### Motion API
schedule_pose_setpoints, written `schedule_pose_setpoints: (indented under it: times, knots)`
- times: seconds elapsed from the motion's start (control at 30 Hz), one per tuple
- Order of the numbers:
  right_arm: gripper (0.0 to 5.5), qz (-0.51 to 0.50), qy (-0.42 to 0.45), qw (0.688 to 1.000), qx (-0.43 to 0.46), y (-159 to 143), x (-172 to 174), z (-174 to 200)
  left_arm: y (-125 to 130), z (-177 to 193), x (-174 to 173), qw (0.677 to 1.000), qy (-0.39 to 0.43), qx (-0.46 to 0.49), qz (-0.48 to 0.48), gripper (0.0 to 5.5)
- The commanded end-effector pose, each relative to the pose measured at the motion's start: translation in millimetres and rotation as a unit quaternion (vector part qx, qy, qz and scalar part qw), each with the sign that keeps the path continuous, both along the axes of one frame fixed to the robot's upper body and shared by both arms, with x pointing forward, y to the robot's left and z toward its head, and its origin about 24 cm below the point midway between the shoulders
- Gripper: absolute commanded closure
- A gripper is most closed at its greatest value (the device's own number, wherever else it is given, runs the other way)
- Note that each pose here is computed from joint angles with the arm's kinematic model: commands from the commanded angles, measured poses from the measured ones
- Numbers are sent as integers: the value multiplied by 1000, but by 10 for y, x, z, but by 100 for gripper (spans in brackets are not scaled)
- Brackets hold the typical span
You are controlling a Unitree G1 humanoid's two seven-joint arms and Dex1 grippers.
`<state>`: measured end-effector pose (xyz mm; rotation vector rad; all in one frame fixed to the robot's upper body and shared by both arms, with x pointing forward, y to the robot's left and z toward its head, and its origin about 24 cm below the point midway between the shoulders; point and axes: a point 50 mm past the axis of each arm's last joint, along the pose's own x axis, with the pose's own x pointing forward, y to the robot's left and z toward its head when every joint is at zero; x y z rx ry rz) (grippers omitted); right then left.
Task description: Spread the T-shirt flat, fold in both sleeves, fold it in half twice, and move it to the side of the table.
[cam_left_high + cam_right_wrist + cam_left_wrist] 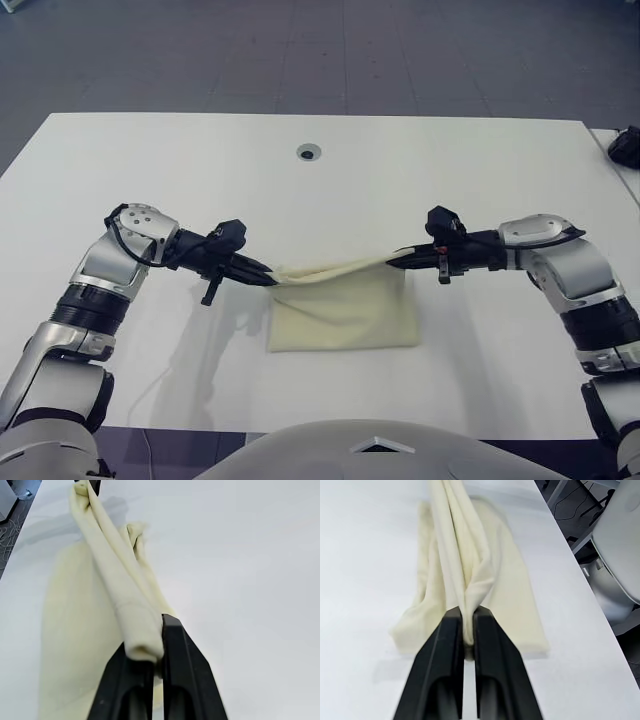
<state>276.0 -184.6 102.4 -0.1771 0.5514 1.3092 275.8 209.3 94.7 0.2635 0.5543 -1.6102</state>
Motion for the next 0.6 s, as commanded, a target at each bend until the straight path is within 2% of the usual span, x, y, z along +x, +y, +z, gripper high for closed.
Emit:
schedule_pose_setpoints:
  times: [0.03,0.3,0.33,0.43,0.6]
  knots:
    - [547,-27,15,999,7,-10,139,-40,-40,-68,118,1000,9,-8,25,494]
    - [547,-84,63,995,8,-160,248,-239,-90,-106,379,991,-18,-55,118,355]
    - [511,-99,66,993,6,-190,268,-269,-86,-132,405,990,-26,-52,131,339]
    - [468,-142,76,987,9,-274,312,-319,-75,-219,459,984,-53,-40,166,291]
    - [391,-238,93,965,62,-391,431,-293,-71,-338,516,969,-106,-24,222,210]
